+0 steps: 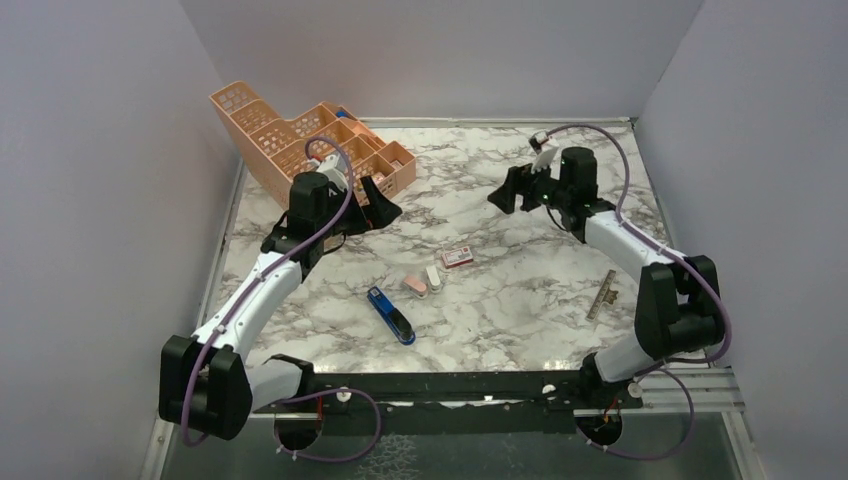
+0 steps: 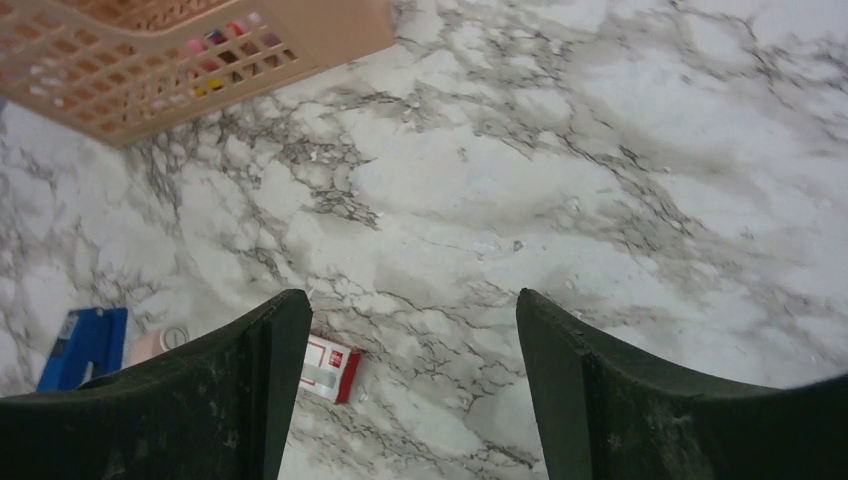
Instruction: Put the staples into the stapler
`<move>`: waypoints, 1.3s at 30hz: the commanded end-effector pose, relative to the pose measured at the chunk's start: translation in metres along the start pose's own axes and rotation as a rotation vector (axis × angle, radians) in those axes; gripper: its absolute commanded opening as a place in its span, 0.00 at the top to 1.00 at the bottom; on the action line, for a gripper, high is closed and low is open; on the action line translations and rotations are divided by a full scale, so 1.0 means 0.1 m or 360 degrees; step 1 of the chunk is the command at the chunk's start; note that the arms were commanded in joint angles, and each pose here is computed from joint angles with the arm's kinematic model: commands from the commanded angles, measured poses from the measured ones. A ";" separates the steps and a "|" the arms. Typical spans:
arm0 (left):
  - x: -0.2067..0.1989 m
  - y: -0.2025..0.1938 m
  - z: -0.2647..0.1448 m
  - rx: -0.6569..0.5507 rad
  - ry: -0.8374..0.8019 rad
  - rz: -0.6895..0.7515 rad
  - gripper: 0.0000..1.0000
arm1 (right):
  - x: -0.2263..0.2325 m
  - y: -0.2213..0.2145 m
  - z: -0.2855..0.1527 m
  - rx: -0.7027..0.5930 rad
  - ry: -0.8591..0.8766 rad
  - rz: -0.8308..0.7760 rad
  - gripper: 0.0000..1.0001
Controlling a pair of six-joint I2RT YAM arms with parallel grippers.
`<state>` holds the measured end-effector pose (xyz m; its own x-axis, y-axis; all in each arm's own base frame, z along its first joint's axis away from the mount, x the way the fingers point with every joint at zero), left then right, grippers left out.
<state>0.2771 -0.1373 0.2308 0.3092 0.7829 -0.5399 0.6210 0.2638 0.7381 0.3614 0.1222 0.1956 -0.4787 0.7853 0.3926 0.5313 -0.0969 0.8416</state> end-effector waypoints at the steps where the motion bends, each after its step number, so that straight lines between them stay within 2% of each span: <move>1: -0.08 0.13 0.01 -0.0128 -0.0072 -0.0097 0.01 | 0.31 0.10 0.15 -0.0102 0.0388 -0.0536 0.20; 5: -0.09 -0.03 0.11 0.0005 -0.0119 -0.0103 0.01 | 0.52 -0.20 0.23 0.0002 0.0718 -0.0932 0.19; 9: -0.15 -0.16 0.18 0.0043 -0.0166 -0.0119 0.01 | 0.62 -0.41 0.43 0.0136 0.0794 -0.1168 0.19; 13: -0.15 -0.25 0.23 0.0090 -0.0160 -0.0144 0.01 | 0.68 -0.61 0.59 0.0300 0.0865 -0.1298 0.20; 19: -0.11 -0.34 0.33 0.0155 -0.0123 -0.0196 0.03 | 0.63 -0.84 0.66 0.0524 0.0951 -0.1283 0.37; 20: -0.10 -0.37 0.36 0.0173 -0.0113 -0.0207 0.06 | 0.62 -0.89 0.65 0.0556 0.0957 -0.1272 0.36; 23: -0.06 -0.43 0.43 0.0223 -0.0090 -0.0236 0.12 | 0.60 -0.99 0.65 0.0608 0.0959 -0.1276 0.26; 25: -0.04 -0.47 0.48 0.0253 -0.0076 -0.0259 0.13 | 0.59 -1.05 0.65 0.0650 0.0969 -0.1275 0.24; 32: -0.02 -0.56 0.59 0.0310 -0.0035 -0.0288 0.14 | 0.60 -1.23 0.75 0.0757 0.0997 -0.1288 0.26; 39: 0.01 -0.63 0.68 0.0366 -0.0017 -0.0305 0.19 | 0.68 -1.32 0.82 0.0784 0.1003 -0.1338 0.28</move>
<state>0.2792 -0.1854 0.1529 0.1661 0.7336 -0.6590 0.8220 0.2661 0.5034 0.3146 0.2320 0.0836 -0.9982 0.0492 0.0342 0.0579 0.6452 0.7618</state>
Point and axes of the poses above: each gripper's point midway between its finger pads, its own z axis out along the fingers, its own x axis along the line the jaws close on, y = z × x, the point moved 7 cm from there along -z, back along the fingers, and after that the axes turned 5 degrees about z, right-handed, at the moved point
